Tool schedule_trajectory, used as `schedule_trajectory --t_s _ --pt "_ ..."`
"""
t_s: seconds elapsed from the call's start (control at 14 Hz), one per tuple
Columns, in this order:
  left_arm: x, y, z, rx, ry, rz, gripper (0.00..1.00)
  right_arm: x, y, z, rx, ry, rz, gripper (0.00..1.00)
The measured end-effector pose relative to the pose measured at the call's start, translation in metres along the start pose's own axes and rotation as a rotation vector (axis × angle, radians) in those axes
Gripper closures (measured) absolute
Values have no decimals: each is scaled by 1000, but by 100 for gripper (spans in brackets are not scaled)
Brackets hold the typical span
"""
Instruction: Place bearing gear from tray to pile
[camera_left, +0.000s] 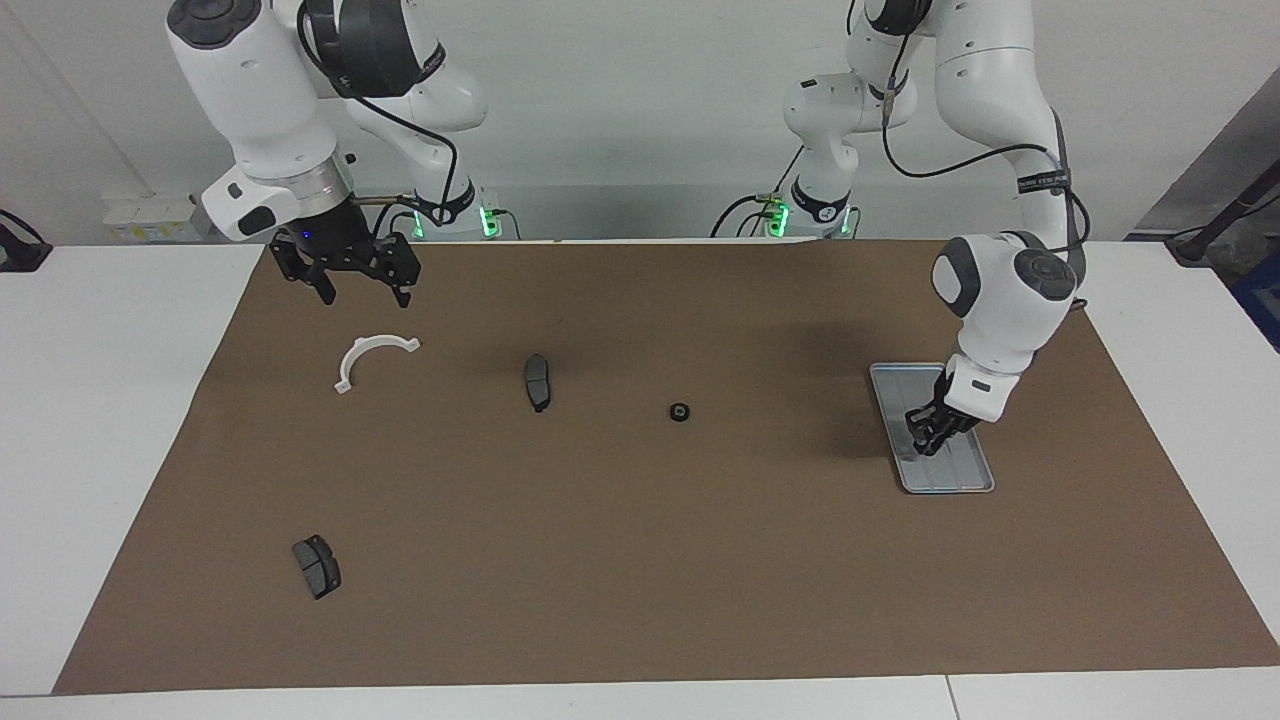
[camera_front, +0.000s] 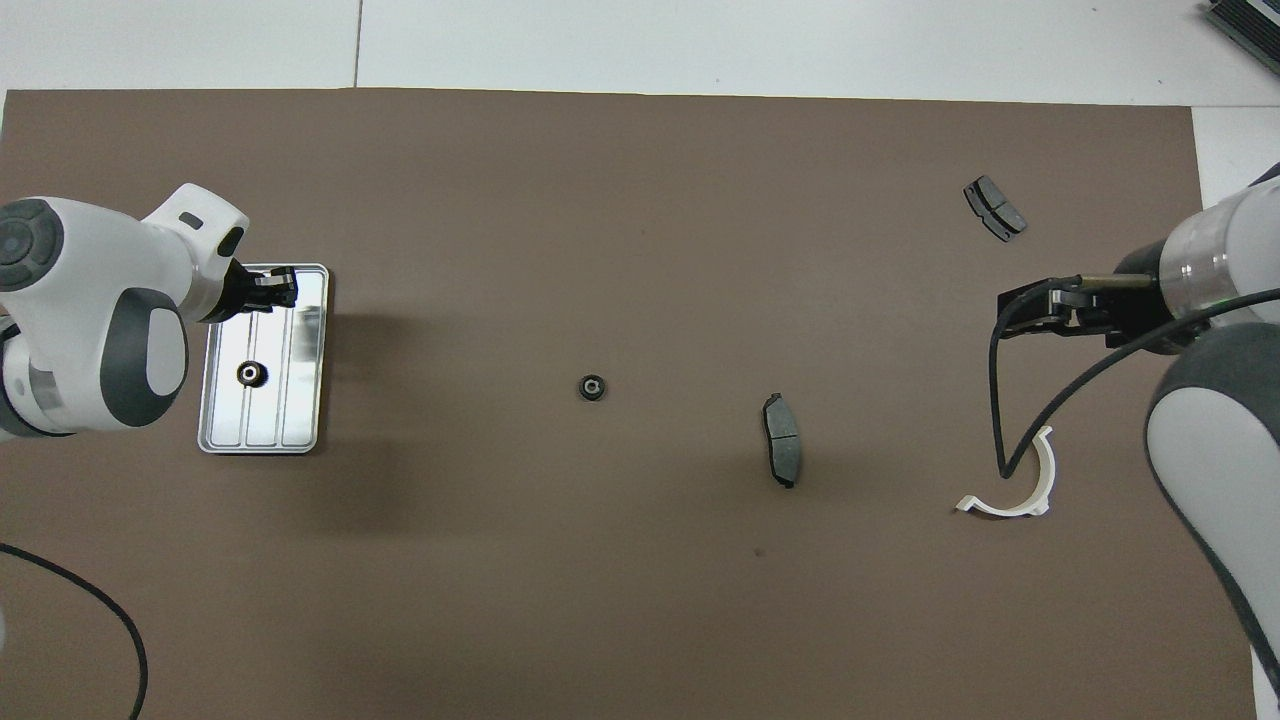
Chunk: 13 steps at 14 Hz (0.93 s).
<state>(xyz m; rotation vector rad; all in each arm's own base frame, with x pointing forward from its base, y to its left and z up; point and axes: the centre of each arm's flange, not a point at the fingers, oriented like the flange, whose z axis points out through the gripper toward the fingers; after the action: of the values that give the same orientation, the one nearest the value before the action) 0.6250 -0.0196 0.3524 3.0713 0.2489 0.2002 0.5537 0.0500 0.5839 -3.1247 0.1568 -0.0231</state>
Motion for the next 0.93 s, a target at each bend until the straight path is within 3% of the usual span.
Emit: schedule_trajectory --t_s 0.43,0.93 --pt "10 22 -26 -7 -23 21 75 0 0 0 0 0 0 0" --pt "-12 118 -45 -10 -67 -45 75 0 0 0 0 0 0 0"
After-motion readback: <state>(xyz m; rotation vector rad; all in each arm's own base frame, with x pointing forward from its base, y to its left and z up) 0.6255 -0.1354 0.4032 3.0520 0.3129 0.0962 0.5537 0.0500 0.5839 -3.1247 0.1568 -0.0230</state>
